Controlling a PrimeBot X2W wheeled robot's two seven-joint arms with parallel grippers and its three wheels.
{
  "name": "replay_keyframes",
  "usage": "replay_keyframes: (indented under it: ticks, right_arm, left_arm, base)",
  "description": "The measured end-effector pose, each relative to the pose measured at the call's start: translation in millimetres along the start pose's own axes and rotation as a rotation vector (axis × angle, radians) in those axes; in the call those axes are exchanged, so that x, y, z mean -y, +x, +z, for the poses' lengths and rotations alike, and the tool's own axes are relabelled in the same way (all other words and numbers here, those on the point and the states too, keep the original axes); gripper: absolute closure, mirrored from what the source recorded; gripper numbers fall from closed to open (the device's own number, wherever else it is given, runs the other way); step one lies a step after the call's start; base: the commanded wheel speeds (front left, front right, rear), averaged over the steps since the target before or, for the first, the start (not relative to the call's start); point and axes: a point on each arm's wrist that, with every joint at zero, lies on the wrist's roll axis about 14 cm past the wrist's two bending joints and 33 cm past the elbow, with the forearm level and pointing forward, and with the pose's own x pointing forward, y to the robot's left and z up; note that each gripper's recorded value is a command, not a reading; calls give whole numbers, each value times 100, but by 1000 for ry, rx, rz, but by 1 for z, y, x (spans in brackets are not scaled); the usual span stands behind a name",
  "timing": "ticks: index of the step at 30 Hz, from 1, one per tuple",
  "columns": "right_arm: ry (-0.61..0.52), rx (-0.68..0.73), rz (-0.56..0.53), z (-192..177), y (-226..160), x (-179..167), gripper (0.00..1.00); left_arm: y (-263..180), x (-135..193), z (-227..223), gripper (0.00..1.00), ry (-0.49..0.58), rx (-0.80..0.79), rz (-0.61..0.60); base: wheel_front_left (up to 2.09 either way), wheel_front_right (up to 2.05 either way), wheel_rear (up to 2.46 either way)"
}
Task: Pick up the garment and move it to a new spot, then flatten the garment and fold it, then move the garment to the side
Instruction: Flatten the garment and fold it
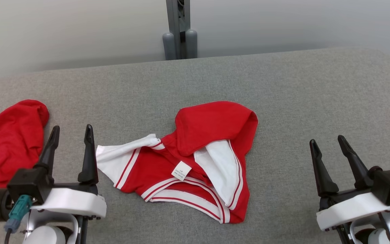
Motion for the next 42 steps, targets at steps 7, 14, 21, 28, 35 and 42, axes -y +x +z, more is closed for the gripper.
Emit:
replay_keyframes:
  ticks: [7, 14, 21, 28, 35, 42]
  right_arm:
    - [4, -23, 7, -4, -11, -4, 0]
    - [16, -28, 9, -5, -16, -6, 0]
    - [26, -24, 11, -4, -16, -7, 0]
    - [-12, -51, 81, -8, 0, -28, 0]
    - [-149, -212, 297, -40, 34, -74, 0]
    - [-303, -334, 494, -74, 67, -104, 0]
  left_arm:
    - [-20, 2, -6, 0, -1, -52, 11]
    - [-25, 3, -3, 0, -2, -54, 10]
    - [-26, 5, -2, 0, -3, -59, 7]
    - [-27, 8, -3, 0, -20, -65, 3]
    - [-26, -2, -11, 0, -34, -77, 35]
    - [-18, -11, -30, 0, -46, -106, 57]
  base:
    - [0, 0, 0]
    - [0, 0, 0]
    - [0, 0, 0]
    - [0, 0, 0]
    - [0, 0, 0]
    - [0, 0, 0]
